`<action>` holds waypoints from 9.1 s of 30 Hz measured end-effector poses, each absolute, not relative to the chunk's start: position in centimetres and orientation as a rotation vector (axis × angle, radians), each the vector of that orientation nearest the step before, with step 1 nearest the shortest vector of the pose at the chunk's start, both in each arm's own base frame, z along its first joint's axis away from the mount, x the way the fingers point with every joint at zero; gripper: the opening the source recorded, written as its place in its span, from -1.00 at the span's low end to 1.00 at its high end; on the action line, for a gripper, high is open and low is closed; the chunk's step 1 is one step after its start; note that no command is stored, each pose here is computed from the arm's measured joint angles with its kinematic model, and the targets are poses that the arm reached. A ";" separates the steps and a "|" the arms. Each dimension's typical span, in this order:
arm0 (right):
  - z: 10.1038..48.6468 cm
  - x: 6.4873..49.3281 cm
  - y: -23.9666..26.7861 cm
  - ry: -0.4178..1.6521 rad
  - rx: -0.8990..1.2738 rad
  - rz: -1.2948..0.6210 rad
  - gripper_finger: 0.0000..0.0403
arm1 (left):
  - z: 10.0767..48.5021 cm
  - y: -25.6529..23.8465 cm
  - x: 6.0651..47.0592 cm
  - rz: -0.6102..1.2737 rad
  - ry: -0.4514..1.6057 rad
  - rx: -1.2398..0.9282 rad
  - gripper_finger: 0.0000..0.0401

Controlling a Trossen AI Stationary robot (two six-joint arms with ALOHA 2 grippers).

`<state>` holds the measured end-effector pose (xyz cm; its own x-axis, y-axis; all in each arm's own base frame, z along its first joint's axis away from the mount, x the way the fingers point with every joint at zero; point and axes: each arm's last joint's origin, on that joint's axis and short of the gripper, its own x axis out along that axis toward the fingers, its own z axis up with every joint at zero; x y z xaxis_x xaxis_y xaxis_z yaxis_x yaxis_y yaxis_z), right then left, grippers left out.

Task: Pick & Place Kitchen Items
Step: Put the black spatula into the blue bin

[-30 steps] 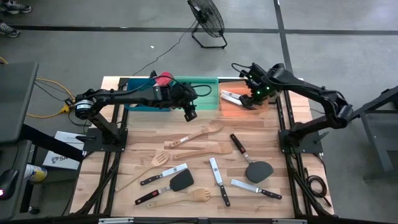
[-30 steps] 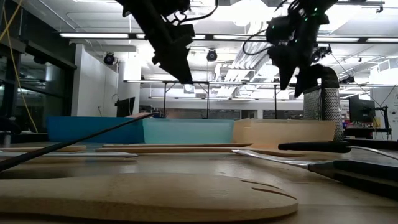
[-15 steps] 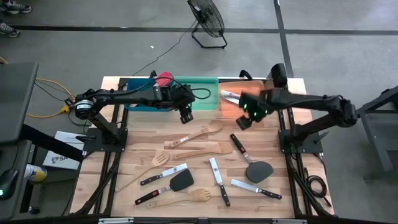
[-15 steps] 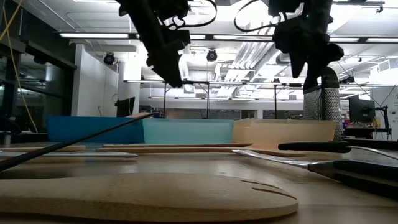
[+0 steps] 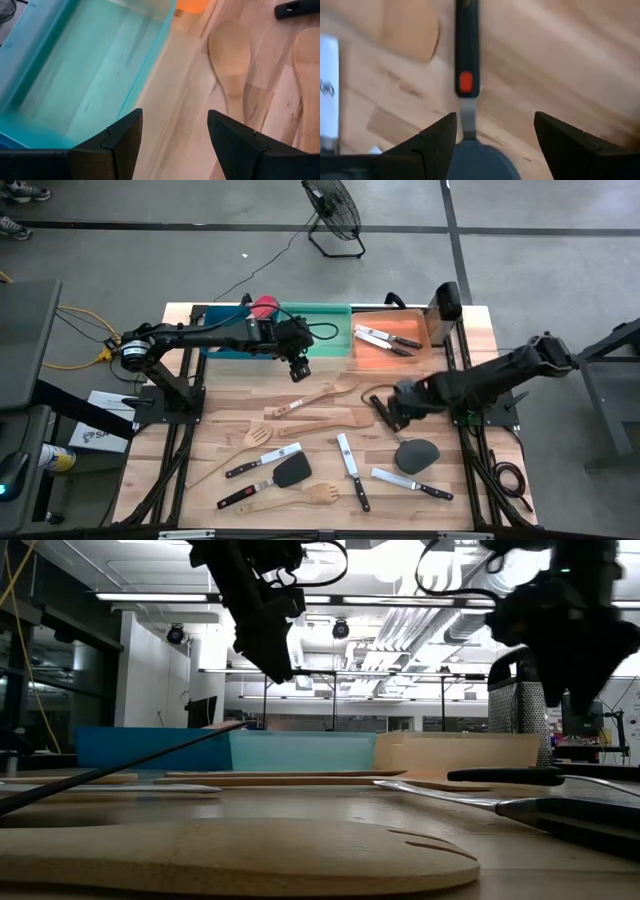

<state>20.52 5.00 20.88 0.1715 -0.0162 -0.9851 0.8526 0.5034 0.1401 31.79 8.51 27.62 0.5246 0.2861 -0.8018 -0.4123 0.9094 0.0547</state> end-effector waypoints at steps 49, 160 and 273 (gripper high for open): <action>11.7 21.2 9.2 1.203 0.629 -0.742 0.03 | 27.6 8.5 31.8 0.428 0.918 -0.205 0.09; 31.7 26.8 -9.1 0.780 -0.323 -0.241 -0.69 | 35.2 9.3 36.3 0.182 0.505 0.246 -0.44; 31.1 24.2 -13.2 0.841 0.007 -0.576 0.16 | 19.2 12.9 9.5 0.967 0.304 -0.235 -0.51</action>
